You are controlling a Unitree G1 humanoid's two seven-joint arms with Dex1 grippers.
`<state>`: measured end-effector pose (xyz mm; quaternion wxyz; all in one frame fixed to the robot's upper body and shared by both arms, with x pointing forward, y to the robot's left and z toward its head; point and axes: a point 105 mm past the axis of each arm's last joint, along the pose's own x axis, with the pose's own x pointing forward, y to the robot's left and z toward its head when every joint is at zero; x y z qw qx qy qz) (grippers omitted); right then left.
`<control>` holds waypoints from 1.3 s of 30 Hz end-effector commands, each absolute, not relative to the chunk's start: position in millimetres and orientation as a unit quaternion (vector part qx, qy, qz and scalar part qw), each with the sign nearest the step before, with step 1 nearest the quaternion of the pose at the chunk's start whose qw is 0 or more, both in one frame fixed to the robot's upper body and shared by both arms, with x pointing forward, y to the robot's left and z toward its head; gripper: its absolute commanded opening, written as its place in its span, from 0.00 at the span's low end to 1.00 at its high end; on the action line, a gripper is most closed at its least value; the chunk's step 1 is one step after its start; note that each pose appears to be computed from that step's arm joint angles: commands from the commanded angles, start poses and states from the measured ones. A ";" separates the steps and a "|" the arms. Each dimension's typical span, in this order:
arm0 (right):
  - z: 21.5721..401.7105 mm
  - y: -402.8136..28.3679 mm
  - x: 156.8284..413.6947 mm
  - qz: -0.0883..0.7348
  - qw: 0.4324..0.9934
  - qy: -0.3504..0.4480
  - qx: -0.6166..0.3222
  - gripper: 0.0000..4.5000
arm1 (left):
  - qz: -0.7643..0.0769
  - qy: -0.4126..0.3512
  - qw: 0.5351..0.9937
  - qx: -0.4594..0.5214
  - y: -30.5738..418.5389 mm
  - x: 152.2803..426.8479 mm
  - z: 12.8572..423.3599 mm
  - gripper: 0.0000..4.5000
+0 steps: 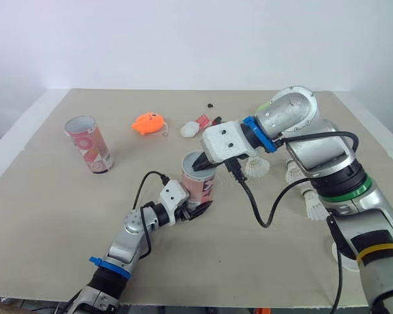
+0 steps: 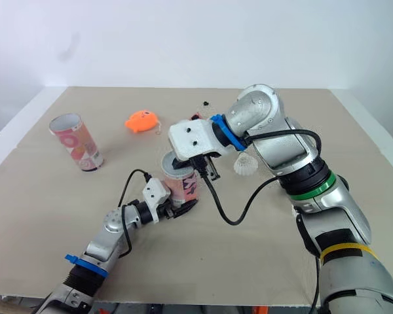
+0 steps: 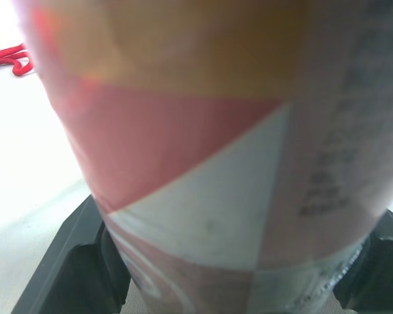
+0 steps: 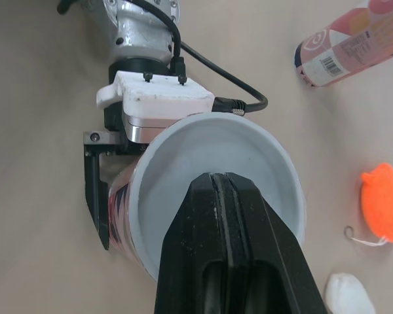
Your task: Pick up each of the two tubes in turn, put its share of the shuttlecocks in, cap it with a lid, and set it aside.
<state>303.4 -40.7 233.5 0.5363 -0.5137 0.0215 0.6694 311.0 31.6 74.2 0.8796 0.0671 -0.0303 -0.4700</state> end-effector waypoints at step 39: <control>108.1 -52.4 297.8 0.547 0.834 0.004 -0.077 0.99 | -0.579 0.038 0.807 0.110 115.7 294.9 128.0 1.00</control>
